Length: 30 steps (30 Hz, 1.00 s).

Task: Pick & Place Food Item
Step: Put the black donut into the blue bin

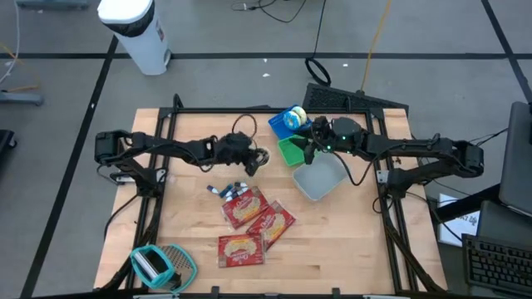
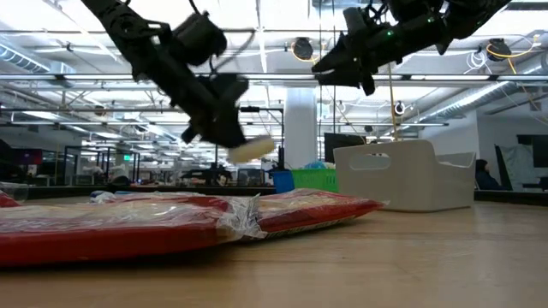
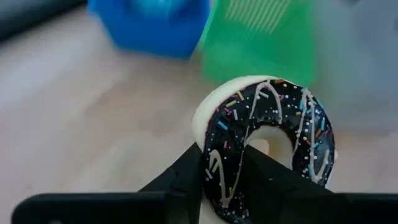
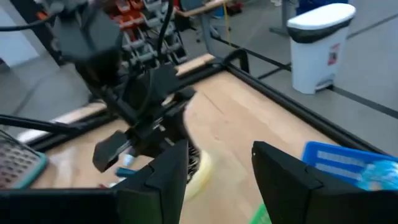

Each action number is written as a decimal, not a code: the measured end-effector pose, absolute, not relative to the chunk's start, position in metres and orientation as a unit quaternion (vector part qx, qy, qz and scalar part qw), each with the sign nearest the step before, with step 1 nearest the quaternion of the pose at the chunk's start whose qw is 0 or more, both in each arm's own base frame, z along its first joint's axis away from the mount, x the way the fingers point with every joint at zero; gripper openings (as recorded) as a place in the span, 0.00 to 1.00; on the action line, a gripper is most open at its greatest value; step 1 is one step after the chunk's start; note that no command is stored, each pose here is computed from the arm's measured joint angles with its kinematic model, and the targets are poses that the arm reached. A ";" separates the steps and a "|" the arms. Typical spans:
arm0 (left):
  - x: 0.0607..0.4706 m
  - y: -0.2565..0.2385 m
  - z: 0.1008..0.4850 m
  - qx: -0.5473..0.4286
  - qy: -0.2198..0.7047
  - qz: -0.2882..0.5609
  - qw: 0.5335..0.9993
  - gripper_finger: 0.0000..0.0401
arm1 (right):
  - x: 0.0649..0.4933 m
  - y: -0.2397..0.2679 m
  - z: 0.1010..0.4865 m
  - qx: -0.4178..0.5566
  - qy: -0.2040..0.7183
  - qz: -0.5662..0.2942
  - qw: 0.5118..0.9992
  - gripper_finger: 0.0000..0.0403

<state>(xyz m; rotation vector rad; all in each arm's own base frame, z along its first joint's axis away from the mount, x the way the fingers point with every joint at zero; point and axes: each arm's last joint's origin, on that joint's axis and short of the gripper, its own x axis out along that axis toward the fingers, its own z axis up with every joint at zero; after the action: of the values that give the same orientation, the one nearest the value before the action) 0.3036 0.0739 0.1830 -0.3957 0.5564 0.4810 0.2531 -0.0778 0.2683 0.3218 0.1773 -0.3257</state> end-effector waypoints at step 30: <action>0.316 0.082 0.231 -0.085 0.052 0.246 0.964 0.23 | 0.299 -0.068 0.244 0.211 0.001 -0.115 0.971 0.52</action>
<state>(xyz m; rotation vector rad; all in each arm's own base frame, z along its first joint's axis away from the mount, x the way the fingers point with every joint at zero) 0.3159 0.0820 0.2312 -0.1717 0.1063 0.4974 0.2993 -0.0679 0.2437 0.4263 0.0012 -0.2330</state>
